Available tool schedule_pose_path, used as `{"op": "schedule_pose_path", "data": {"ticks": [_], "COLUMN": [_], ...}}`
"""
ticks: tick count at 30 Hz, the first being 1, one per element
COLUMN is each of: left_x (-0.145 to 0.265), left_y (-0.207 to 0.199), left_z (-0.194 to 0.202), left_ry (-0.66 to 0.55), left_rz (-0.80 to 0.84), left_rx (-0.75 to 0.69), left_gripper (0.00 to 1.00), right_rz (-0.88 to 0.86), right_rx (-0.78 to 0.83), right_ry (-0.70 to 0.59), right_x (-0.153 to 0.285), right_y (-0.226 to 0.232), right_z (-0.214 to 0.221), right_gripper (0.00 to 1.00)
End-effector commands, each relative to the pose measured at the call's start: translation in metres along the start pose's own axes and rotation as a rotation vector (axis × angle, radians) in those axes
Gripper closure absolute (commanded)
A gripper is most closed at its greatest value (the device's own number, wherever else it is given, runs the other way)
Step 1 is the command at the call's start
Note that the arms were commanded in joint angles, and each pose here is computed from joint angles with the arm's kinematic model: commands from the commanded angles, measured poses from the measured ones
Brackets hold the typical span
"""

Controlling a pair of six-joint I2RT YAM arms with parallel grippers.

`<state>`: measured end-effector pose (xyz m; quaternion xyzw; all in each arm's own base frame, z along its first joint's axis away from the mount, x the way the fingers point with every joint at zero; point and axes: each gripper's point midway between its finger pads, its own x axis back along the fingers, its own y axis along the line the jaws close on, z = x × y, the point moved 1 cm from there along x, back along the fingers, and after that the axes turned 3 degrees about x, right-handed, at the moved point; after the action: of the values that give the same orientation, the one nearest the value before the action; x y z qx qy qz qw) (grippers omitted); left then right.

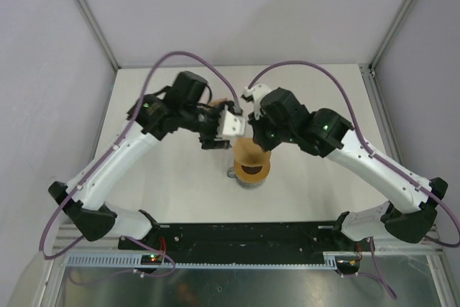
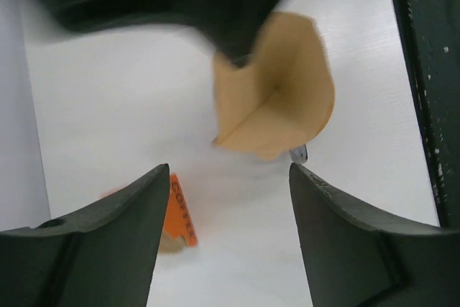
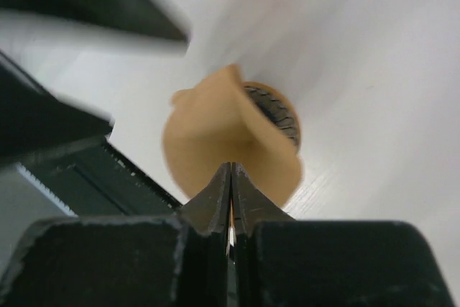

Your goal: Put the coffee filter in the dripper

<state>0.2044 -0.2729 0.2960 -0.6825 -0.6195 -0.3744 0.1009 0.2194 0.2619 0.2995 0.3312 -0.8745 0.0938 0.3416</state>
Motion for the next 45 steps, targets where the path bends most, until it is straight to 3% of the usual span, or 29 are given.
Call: {"op": "schedule_pose_path", "data": {"ticks": [1,3,7,10,15,23,37,45], "left_x": [0.054,0.067,0.076,0.069,0.068,0.070,0.067,0.063], "left_y": [0.015,0.020,0.024,0.028,0.043,0.045,0.042,0.042], "left_z": [-0.013,-0.002,0.031,0.068,0.125,0.141,0.135,0.134], "left_ry": [-0.118,-0.150,-0.203,-0.172,-0.043,-0.042,-0.071,-0.079], "left_rz": [-0.137,-0.171,-0.220,-0.328,-0.567,-0.642,-0.603,-0.576], "left_rx": [0.313,0.459,0.741,0.916,1.052,1.037,1.022,1.027], "left_gripper": [0.26,0.22,0.03,0.01,0.00,0.00,0.00,0.00], "right_rz": [-0.063,-0.084,-0.102,-0.064,0.013,0.056,0.045,0.060], "right_rx": [0.083,0.092,0.117,0.139,0.169,0.177,0.172,0.168], "right_ry": [-0.027,-0.014,0.040,0.107,0.213,0.302,0.448,0.462], "right_x": [0.009,0.008,-0.003,-0.016,-0.037,-0.068,-0.116,-0.120], "right_y": [0.023,0.028,0.033,0.028,0.017,0.006,0.007,0.005], "right_z": [-0.004,0.000,0.010,0.019,0.035,0.054,0.104,0.108], "right_gripper": [0.99,1.00,1.00,1.00,1.00,1.00,1.00,1.00]}}
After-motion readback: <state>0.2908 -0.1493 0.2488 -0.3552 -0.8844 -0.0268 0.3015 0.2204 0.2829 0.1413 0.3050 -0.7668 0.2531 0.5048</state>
